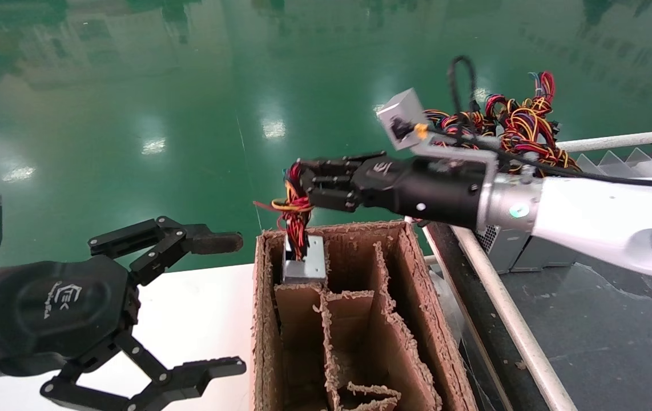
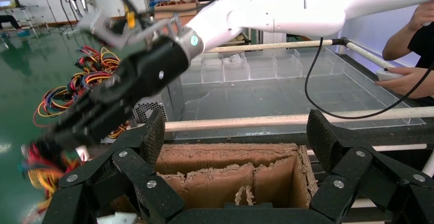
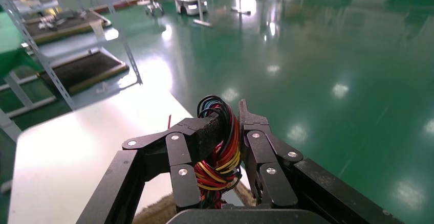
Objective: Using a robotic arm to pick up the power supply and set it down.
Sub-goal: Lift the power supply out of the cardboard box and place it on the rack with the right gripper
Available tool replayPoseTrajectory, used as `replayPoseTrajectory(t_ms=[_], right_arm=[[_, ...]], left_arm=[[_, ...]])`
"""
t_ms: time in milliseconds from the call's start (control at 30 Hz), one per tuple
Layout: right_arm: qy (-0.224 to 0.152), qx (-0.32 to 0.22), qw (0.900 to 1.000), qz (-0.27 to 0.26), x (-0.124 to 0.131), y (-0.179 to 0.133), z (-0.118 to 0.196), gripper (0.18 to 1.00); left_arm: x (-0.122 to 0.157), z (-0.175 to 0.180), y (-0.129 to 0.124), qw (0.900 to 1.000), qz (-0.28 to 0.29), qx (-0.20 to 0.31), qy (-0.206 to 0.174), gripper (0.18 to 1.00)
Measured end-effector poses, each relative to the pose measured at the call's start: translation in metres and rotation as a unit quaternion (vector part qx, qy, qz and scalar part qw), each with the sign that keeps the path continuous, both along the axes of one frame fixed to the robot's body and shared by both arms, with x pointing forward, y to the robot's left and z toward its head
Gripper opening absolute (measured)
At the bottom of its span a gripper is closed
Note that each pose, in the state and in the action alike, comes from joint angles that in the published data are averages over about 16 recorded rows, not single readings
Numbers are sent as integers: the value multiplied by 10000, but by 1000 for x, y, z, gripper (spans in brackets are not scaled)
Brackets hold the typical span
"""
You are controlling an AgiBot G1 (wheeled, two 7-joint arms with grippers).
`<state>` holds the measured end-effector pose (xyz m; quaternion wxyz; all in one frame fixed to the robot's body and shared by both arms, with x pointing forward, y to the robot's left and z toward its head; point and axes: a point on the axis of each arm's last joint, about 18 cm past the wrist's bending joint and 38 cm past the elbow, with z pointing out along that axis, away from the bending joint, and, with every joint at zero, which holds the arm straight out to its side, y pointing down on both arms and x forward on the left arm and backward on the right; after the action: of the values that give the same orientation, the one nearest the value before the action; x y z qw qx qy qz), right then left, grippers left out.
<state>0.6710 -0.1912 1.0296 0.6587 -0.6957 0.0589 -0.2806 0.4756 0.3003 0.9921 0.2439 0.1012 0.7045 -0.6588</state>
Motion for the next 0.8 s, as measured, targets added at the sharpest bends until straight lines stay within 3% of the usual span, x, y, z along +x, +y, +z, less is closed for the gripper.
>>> replayPoseTrajectory(t_ms=[367,800], right_arm=[[-501,542,9973,-37,-48,-49,60,192],[-972,715,9907,-626,-127,-132,117,192]], left_arm=[[0,0,0,10000,0,0,0,1001],[0,0,0,10000,0,0,0,1001]])
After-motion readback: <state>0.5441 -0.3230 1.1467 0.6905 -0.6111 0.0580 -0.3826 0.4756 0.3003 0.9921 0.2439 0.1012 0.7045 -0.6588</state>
